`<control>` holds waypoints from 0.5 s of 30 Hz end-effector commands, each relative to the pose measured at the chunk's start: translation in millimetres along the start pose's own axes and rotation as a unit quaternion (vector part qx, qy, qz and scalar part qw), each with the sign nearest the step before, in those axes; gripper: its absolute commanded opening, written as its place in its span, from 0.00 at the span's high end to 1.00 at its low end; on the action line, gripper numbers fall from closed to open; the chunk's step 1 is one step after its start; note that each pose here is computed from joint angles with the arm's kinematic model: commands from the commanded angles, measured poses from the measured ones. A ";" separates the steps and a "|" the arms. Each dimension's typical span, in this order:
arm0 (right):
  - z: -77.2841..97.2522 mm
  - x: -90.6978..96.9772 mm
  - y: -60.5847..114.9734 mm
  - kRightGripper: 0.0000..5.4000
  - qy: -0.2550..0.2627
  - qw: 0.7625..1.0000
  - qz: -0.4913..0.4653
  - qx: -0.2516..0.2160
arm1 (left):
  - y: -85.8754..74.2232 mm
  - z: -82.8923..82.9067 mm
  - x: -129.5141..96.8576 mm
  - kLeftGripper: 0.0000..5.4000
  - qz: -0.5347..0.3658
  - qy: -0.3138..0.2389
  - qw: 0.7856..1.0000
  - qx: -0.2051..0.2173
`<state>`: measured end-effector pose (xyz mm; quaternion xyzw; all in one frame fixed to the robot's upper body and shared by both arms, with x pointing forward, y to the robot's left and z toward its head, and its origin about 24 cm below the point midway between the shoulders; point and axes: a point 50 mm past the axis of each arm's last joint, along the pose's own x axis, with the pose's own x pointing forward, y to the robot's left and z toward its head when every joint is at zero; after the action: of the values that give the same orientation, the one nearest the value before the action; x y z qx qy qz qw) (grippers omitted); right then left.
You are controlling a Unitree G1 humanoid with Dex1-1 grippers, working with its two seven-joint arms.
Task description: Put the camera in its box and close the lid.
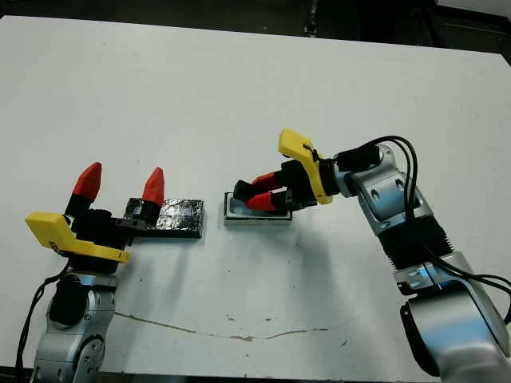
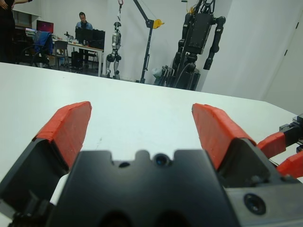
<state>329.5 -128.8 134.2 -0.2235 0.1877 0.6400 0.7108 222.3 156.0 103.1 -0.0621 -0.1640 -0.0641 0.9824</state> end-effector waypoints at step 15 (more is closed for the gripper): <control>-24.2 -14.4 1.0 0.69 0.078 0.996 0.018 0.026 | -0.6 -0.4 -0.4 0.00 0.002 0.010 1.000 0.003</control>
<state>331.0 -127.2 138.4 -0.2475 0.1985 0.6552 0.6856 223.2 155.3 104.4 -0.0603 -0.1633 -0.0626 0.9827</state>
